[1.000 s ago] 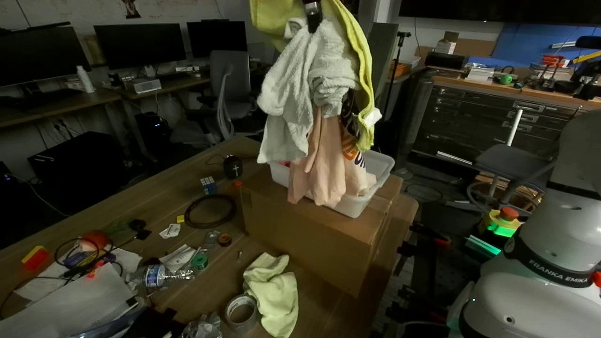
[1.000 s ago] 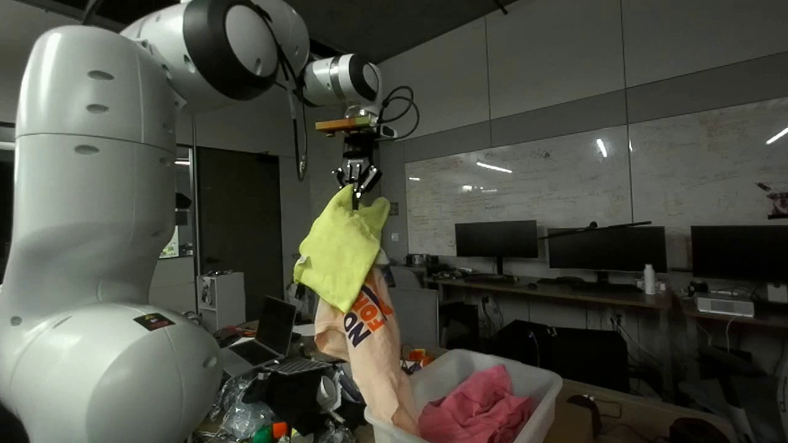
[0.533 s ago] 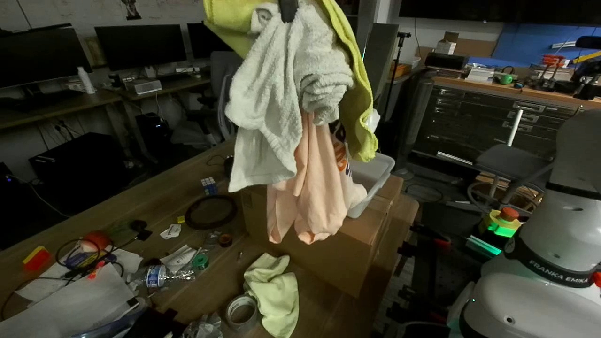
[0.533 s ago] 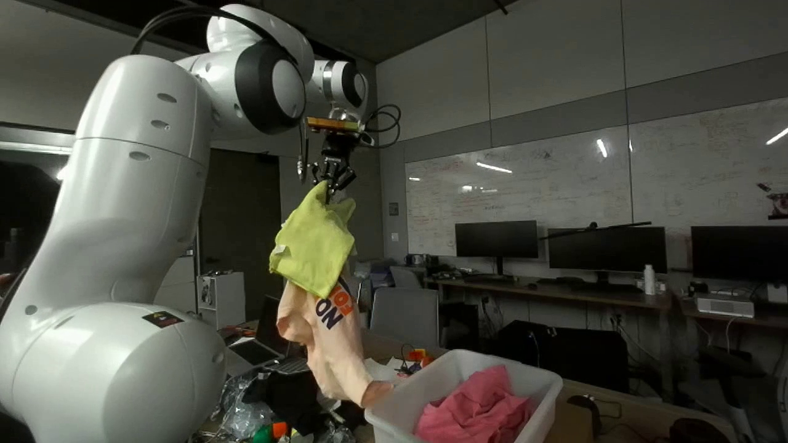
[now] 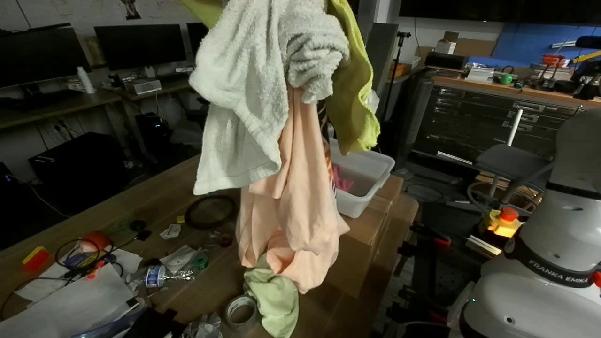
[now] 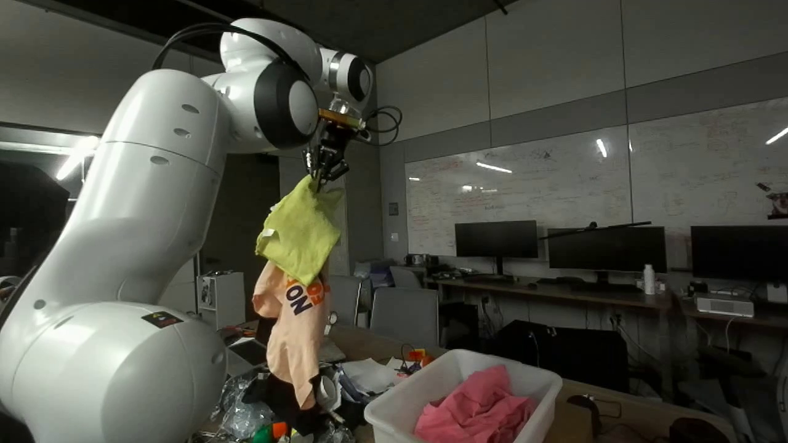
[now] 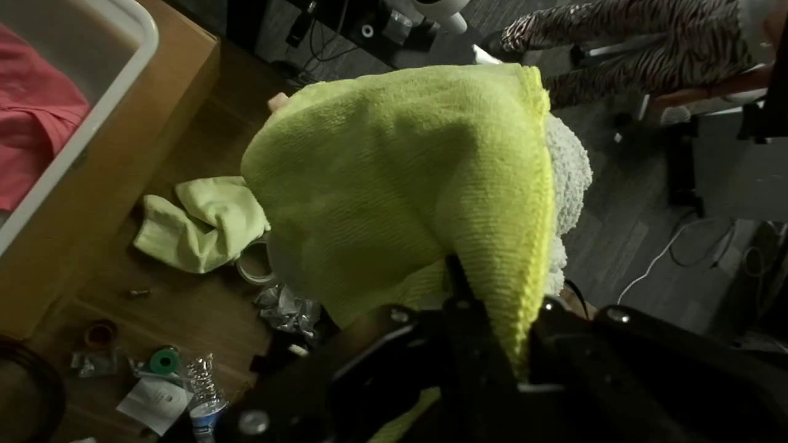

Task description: Remove the contents from the storage box and put them on the table

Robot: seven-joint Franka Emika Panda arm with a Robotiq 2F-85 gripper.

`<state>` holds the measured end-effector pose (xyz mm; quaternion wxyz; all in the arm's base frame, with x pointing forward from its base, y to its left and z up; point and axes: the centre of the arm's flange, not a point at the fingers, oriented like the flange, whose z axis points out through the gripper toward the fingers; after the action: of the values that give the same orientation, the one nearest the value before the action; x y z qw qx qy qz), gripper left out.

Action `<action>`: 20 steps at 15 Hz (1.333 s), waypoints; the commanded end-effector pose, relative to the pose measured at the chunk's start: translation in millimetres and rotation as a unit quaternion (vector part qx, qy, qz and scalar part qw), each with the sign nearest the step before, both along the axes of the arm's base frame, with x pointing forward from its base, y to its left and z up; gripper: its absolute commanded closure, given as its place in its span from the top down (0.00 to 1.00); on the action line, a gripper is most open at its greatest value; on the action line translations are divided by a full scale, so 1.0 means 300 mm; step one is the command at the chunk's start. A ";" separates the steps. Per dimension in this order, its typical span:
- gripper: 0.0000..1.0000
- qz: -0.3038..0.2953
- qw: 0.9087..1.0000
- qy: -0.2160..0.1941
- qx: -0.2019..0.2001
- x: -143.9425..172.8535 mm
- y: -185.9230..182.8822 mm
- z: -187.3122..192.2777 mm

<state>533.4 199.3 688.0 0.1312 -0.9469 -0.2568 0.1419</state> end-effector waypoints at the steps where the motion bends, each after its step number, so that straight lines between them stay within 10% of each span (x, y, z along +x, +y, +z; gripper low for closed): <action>1: 0.03 0.007 0.999 0.003 -0.036 0.075 0.095 -0.010; 6: 0.06 0.026 0.997 0.014 -0.077 0.100 0.182 -0.119; 7: 0.36 0.033 0.996 0.011 -0.086 0.103 0.185 -0.133; 12: 0.66 0.039 0.990 0.005 -0.136 0.112 0.111 -0.165; 17: 1.00 -0.003 0.978 0.000 -0.207 0.154 -0.146 -0.257; 20: 1.00 -0.043 0.969 -0.010 -0.243 0.190 -0.365 -0.350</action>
<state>591.4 145.2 606.0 -0.0756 -0.9567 -0.2013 0.1961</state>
